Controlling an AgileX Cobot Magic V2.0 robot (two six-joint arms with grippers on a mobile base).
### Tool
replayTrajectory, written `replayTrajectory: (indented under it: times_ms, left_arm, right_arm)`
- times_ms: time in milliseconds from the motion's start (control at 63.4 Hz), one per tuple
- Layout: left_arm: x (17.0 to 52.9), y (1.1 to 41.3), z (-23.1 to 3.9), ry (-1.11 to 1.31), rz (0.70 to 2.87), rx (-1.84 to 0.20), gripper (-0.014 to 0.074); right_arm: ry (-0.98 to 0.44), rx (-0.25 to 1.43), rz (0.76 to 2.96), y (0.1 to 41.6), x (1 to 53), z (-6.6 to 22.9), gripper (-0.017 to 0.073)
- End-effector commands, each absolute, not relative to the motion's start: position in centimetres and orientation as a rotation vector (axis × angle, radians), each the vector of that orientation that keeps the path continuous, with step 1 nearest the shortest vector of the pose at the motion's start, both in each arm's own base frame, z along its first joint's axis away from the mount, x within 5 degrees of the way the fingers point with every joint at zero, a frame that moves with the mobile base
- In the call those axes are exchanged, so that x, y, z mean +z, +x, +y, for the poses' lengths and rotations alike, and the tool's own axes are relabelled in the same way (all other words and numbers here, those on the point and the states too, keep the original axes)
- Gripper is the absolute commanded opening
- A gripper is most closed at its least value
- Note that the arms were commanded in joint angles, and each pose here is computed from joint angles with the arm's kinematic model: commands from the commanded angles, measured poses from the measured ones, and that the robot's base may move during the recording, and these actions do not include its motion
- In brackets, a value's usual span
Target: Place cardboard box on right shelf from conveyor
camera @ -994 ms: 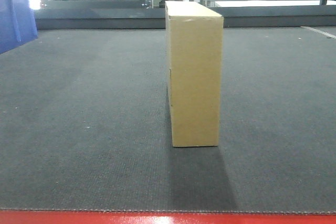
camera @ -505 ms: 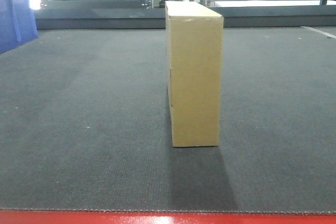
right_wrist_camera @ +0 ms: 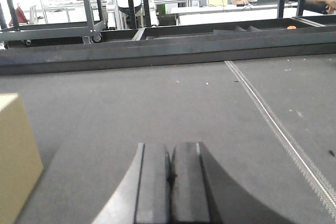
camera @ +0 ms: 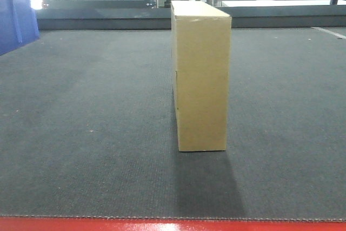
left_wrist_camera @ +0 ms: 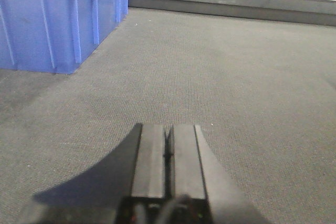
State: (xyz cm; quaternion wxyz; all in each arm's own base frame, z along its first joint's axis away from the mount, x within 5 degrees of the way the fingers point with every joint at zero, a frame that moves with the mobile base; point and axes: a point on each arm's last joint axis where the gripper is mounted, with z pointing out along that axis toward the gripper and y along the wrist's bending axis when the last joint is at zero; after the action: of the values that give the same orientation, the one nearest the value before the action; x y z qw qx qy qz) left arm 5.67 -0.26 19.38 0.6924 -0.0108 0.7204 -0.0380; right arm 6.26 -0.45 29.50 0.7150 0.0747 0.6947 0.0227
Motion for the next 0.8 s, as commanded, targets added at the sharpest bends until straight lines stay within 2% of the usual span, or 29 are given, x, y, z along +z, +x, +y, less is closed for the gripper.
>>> replayTrajectory:
  times_ms: [0,110,174,205,410,600,663,789]
  left_arm:
    - [20.3,5.6,-0.2,-0.036,1.515,-0.089,-0.0119]
    - [20.3,5.6,-0.2,-0.036,1.515,-0.089,-0.0119]
    - [20.3,5.6,-0.2,-0.036,1.515,-0.089,-0.0119]
    - [20.3,5.6,-0.2,-0.036,1.515,-0.089,-0.0119]
    - [20.3,5.6,-0.2,-0.036,1.515,-0.089,-0.0119]
    - [20.3,5.6,-0.2,-0.036,1.515,-0.089,-0.0119]
    - [20.3,5.6,-0.2,-0.036,1.515,-0.089,-0.0119]
    - [20.3,5.6,-0.2,-0.036,1.515,-0.089,-0.0119]
  right_arm:
    - [0.149,0.060,1.469,7.4,32.8,-0.5,0.0242]
    - [0.104,0.111,1.517,9.7,34.9,0.0,0.0510]
    - [0.062,0.135,1.553,11.3,35.8,0.5,0.0619]
    - [0.036,0.146,1.574,12.1,36.2,0.9,0.0647]
    - [-0.162,0.198,1.747,18.0,39.4,4.4,0.0624]
    - [-0.375,0.272,1.983,22.5,41.3,10.4,0.0627]
    - [-0.388,0.308,2.049,23.9,41.6,12.4,0.0627]
    - [-0.327,0.344,2.164,26.0,42.9,15.9,0.0627]
